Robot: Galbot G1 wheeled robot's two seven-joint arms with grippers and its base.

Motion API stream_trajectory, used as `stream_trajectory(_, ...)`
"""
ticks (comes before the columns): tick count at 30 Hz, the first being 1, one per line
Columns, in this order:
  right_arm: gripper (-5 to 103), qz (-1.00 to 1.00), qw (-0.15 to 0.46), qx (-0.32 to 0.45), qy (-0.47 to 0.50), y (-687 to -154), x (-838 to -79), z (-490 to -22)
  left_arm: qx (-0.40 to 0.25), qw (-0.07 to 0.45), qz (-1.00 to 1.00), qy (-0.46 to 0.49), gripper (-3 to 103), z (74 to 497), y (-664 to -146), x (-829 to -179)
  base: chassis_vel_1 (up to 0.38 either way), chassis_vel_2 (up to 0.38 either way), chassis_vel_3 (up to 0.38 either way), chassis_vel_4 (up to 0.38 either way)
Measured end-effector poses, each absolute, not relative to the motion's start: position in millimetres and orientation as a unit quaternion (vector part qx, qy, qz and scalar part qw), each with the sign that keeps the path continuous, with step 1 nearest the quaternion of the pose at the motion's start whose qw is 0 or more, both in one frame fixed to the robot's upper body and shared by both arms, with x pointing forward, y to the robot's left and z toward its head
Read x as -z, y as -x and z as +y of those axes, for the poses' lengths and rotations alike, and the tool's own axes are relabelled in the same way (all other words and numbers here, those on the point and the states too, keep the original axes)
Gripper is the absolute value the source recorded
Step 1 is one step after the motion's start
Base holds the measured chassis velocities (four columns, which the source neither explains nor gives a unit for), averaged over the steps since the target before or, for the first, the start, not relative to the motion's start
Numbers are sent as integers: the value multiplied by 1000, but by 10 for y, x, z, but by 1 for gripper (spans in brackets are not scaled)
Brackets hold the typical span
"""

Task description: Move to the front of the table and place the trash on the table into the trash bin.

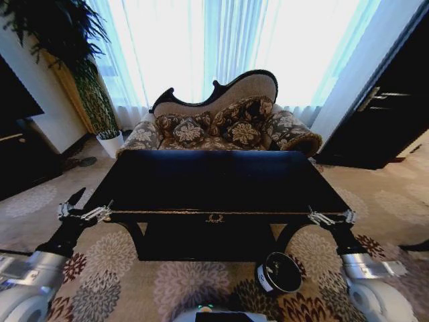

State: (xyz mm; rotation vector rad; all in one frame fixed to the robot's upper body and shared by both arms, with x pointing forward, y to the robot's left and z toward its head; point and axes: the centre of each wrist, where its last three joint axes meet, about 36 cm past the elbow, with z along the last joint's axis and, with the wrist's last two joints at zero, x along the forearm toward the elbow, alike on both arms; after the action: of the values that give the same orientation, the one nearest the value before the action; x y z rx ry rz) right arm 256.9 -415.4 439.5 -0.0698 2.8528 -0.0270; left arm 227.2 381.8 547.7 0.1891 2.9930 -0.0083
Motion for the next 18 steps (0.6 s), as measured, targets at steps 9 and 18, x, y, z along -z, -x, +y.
stream_trajectory(9, 100, 989, 143, 9, 24, -2568, -4393, -4155, 3, 71, 995, -63, 100, 3818, -2272, -5477, 0, 0, 0, 0)
stream_trajectory(18, 100, 989, 143, 9, 24, -2568, -4392, -4156, 3, 71, 995, -63, 100, 3818, -2272, -5477, 37, -41, -39, 45)
